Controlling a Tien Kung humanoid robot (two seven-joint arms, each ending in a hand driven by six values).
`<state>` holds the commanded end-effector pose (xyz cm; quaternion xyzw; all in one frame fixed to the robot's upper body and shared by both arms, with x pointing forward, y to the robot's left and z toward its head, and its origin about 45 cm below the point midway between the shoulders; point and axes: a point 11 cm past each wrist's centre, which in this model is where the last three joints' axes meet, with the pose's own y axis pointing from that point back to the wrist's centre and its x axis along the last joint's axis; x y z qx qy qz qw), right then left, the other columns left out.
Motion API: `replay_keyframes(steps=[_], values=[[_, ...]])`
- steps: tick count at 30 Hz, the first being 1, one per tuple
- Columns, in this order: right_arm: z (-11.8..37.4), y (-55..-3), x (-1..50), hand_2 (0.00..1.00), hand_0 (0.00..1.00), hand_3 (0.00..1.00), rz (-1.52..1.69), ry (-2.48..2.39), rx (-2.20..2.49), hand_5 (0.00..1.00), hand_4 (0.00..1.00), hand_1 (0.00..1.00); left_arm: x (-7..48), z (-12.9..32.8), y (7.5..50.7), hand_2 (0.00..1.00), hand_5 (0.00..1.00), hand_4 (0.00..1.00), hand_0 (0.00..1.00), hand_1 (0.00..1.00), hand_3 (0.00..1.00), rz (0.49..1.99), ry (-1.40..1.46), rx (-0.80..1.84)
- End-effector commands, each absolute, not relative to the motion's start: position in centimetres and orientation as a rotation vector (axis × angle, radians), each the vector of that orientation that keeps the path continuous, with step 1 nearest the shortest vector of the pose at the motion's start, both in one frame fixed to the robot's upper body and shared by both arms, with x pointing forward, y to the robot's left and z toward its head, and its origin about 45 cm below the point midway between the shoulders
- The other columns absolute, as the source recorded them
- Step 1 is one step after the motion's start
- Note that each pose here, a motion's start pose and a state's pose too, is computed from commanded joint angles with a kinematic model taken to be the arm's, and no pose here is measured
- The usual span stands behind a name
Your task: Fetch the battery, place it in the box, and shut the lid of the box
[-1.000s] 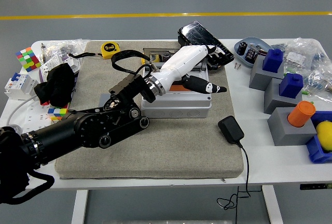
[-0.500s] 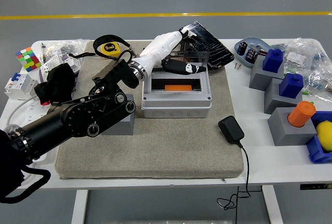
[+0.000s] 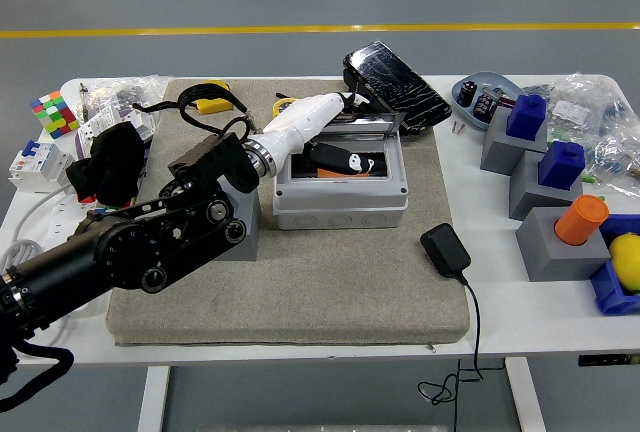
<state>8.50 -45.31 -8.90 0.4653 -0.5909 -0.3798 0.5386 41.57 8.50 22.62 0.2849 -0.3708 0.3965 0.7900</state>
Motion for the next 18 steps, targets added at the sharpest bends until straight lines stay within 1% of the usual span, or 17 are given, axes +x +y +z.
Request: replay_keyframes(steps=[8, 18], values=[[-9.0, -45.1, 8.5, 0.675, 0.666, 0.549, -0.904, -1.4, 1.112, 0.487, 0.896, 0.666, 39.8, 21.4, 6.9, 0.772, 0.544, 0.998, 0.715, 0.809, 0.795, 0.784, -0.778, 0.637], [-9.1, -45.0, 8.4, 0.676, 0.665, 0.549, -0.906, -1.399, 1.111, 0.487, 0.897, 0.666, 39.3, 21.3, 6.7, 0.771, 0.543, 0.998, 0.712, 0.808, 0.795, 0.764, -0.765, 0.641]])
